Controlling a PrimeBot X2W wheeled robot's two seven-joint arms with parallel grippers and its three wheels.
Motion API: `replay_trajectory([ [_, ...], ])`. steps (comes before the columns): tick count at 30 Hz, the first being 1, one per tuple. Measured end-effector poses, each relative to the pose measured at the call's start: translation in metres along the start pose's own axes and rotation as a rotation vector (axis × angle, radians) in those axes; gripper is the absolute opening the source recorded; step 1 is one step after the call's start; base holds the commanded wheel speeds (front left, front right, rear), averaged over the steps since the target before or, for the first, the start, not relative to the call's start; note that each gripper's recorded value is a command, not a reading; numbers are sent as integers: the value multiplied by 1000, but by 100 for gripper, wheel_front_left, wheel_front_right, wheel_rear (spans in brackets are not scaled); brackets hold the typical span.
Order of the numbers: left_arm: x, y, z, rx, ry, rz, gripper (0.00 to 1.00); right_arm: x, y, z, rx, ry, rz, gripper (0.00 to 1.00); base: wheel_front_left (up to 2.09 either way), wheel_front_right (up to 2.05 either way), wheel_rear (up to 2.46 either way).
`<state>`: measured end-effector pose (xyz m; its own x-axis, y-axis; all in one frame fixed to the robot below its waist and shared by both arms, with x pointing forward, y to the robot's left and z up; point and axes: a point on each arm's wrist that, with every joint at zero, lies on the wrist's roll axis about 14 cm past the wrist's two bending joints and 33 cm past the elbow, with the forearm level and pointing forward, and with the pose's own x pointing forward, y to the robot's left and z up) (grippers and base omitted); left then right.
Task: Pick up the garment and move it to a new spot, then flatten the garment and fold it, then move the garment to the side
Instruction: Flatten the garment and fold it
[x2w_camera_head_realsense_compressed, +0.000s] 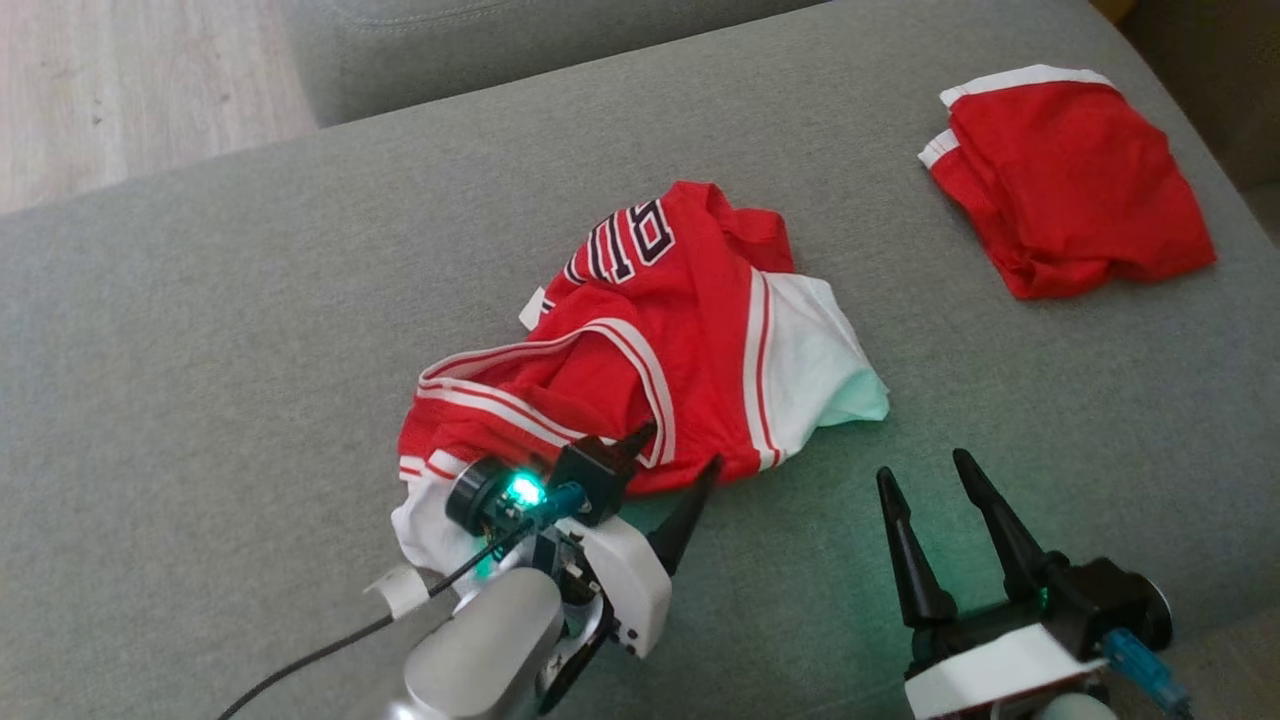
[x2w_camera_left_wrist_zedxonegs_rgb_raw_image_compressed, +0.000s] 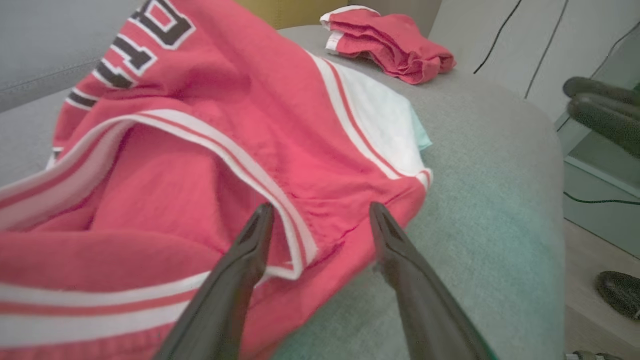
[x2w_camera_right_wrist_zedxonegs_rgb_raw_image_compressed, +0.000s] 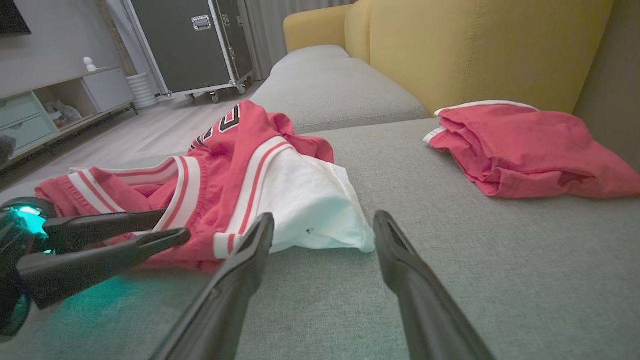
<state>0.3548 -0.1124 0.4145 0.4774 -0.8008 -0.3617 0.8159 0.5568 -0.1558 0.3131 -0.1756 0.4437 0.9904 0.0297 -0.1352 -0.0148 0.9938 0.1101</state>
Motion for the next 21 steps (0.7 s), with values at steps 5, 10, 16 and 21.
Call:
replay_trajectory([
  [5,5,-9,6,1,-10,-44,0,-4,-3,4,6,-13,-15,100,0,0,0],
  [10,12,-15,45,9,-119,-94,0,-9,-9,7,7,-29,-38,100,0,0,0],
  [16,11,-30,149,122,-354,-173,0,-16,-12,15,17,-60,-51,100,0,0,0],
  [21,-25,-34,301,384,-690,-158,0,-23,-11,17,24,-78,-51,100,0,0,0],
])
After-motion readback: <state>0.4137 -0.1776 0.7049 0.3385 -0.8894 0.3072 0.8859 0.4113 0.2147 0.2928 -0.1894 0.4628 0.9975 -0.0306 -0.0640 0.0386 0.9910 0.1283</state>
